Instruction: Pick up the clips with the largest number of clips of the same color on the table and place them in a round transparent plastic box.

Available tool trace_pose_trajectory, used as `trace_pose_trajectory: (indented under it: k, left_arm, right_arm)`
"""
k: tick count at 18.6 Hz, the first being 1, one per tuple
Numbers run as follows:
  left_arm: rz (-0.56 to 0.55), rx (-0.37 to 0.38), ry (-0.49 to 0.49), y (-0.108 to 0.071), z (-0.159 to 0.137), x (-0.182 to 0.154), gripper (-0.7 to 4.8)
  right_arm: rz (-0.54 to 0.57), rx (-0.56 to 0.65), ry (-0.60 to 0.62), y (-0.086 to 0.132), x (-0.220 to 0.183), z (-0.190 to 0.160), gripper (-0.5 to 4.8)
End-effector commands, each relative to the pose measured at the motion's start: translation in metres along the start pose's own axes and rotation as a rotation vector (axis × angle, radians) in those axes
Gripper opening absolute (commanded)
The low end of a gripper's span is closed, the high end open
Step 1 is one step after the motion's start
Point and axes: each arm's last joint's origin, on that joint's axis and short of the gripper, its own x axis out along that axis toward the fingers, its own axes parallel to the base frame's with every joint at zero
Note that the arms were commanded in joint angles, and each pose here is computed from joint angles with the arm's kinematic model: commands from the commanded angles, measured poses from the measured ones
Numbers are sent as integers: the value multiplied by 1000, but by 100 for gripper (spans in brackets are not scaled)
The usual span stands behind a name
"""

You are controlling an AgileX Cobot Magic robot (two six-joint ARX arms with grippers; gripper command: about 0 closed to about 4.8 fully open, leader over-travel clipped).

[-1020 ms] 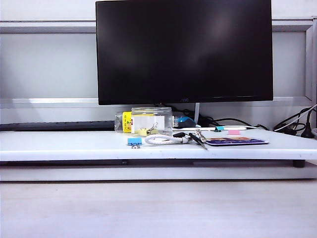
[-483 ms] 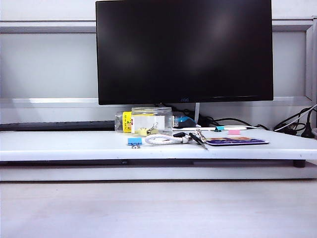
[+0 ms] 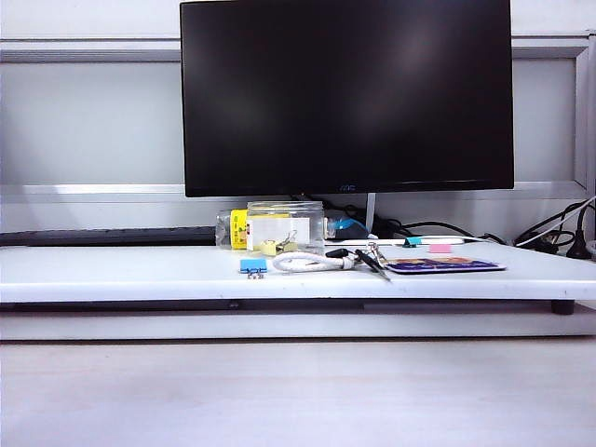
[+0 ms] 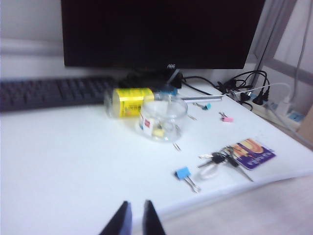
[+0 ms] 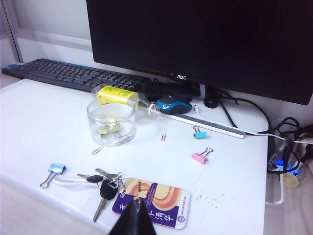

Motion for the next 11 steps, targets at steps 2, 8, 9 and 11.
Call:
trace_pose_trajectory:
  k: [2, 8, 9, 11]
  left_arm:
    - [-22, 87, -88, 0, -1, 5, 48]
    - [-123, 153, -83, -1, -20, 15, 48]
    - [-129, 157, -78, 0, -23, 17, 48]
    - [-127, 157, -65, 1, -31, 20, 48]
  right_arm:
    - [9, 1, -92, 1, 8, -5, -4]
    - [43, 56, -62, 4, 26, -48, -4]
    - [44, 58, -46, 4, 27, -55, -4]
    - [32, 77, -17, 4, 30, -67, -4]
